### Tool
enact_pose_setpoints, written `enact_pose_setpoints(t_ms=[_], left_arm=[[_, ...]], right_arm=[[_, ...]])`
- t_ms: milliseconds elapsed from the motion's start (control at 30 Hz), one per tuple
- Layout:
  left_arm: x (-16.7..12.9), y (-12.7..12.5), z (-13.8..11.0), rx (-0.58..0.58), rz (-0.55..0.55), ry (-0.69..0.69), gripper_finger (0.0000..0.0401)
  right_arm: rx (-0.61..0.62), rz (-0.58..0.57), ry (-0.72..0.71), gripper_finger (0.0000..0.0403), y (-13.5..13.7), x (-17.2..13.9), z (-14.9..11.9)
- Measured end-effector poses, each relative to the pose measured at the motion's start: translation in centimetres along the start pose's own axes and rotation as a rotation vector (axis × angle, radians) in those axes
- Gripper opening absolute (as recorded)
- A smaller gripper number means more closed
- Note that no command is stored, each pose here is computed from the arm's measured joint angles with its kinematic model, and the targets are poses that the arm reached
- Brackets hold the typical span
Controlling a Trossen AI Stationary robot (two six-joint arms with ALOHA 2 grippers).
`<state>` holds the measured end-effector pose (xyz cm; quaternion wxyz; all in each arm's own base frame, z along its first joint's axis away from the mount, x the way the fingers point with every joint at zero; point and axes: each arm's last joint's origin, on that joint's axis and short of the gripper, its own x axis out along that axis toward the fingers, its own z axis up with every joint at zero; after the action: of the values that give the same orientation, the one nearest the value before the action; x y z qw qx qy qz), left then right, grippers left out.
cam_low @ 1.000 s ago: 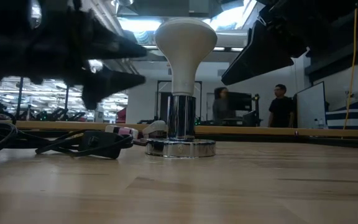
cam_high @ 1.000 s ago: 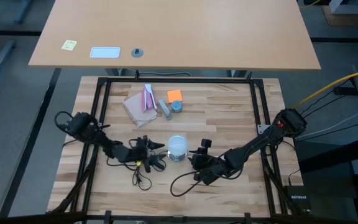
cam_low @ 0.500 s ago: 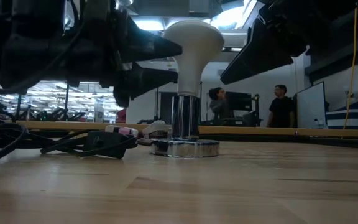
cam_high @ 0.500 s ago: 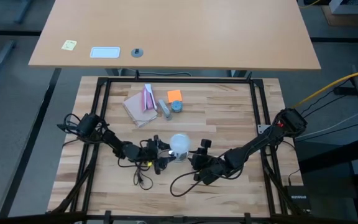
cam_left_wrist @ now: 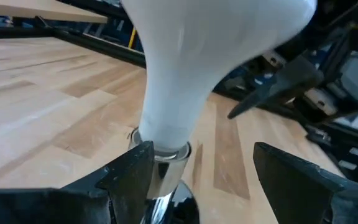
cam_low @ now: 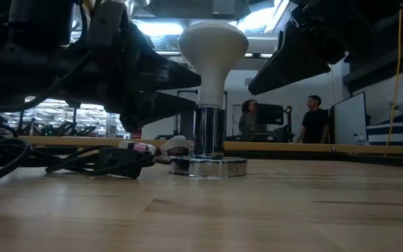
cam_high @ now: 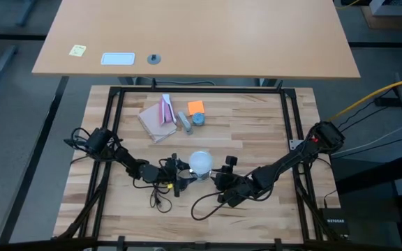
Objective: Screw lightbulb
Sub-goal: Insert the white lightbulb into the silver lamp
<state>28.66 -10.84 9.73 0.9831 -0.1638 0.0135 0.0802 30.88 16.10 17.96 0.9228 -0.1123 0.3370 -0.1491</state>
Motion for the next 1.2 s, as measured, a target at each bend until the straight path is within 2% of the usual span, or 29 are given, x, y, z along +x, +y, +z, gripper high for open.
enact_pose_setpoints(t_ms=[133, 367, 667, 900, 1200], left_arm=[[0.0, 0.0, 0.0, -0.008, 0.001, -0.002, 0.0266], [0.3, 0.3, 0.3, -0.127, 0.037, -0.030, 0.0266], [1.0, 0.7, 1.0, 0.022, 0.073, -0.070, 0.0266], [2.1, -0.2, 1.7, 0.151, 0.062, -0.101, 0.0266], [2.4, -0.4, 1.6, 0.191, 0.071, -0.073, 0.0266]], right_arm=[[0.000, 0.000, 0.000, 0.0138, 0.0, 0.0, 0.0], [0.001, 0.000, -0.001, 0.0138, 0.0, 0.0, 0.0], [0.001, 0.000, 0.000, 0.0138, 0.0, 0.0, 0.0], [0.000, -0.002, -0.001, 0.0138, 0.0, 0.0, 0.0], [0.000, -0.008, -0.003, 0.0138, 0.0, 0.0, 0.0]])
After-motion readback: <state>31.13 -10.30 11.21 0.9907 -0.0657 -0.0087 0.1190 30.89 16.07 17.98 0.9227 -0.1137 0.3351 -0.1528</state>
